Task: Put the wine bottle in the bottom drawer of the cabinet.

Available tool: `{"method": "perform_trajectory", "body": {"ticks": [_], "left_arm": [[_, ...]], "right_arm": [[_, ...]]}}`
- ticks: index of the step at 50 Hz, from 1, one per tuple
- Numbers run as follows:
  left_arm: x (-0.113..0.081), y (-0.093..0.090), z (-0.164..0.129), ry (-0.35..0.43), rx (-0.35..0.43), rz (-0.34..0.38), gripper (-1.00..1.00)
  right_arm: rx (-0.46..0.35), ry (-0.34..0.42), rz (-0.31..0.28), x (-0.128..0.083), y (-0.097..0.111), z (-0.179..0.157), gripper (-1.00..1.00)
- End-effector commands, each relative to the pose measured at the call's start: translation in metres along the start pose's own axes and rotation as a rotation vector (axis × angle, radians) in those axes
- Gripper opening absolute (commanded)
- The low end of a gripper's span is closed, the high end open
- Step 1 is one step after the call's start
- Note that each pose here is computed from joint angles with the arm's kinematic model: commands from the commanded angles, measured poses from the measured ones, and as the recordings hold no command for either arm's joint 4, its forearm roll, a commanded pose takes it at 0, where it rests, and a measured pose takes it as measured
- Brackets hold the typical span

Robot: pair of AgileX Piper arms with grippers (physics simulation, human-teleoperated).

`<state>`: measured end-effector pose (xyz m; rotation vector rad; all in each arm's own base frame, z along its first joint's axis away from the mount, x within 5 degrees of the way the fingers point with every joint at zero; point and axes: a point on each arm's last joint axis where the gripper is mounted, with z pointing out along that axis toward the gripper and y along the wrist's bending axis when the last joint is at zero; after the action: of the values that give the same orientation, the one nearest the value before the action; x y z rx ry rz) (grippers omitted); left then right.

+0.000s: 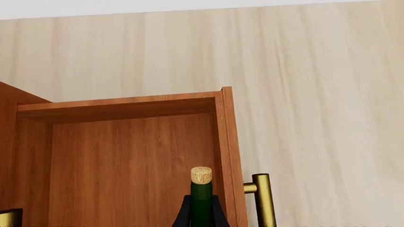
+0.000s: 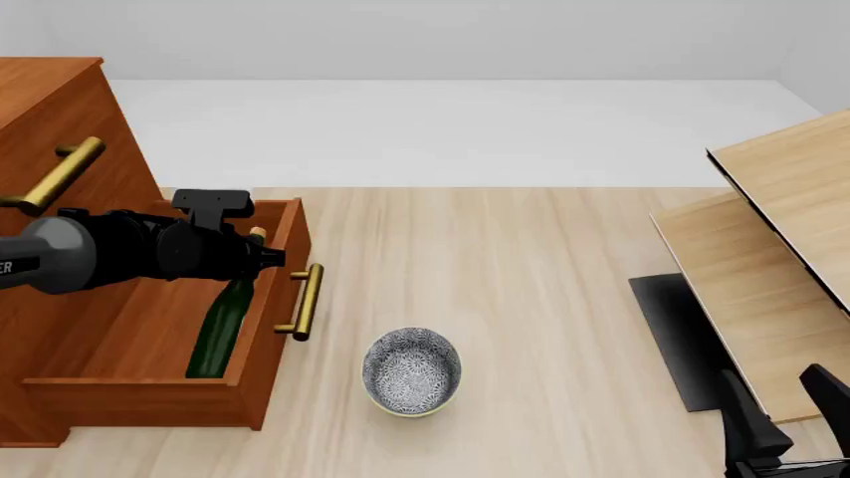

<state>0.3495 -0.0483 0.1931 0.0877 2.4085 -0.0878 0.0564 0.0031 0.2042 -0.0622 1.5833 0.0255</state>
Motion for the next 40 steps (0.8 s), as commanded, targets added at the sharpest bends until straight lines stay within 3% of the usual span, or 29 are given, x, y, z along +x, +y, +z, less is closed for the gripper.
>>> {"method": "perform_trajectory", "body": {"ticks": [1, 29, 30, 40], "left_arm": [[0.023, 0.002, 0.013, 0.100, -0.006, -0.060, -1.00], [0.023, -0.006, 0.009, 0.096, 0.007, -0.070, -1.00], [0.023, -0.006, 0.009, 0.093, 0.007, -0.071, 1.00], [0.024, -0.012, 0.008, 0.092, 0.019, -0.073, 1.00]], "right_arm": [[-0.001, 0.000, 0.000, 0.000, 0.000, 0.000, 1.00], [0.000, -0.002, 0.003, 0.000, 0.000, 0.000, 1.00], [0.000, -0.003, 0.002, 0.000, 0.000, 0.000, 1.00], [-0.002, -0.002, 0.002, 0.000, 0.000, 0.000, 1.00]]}}
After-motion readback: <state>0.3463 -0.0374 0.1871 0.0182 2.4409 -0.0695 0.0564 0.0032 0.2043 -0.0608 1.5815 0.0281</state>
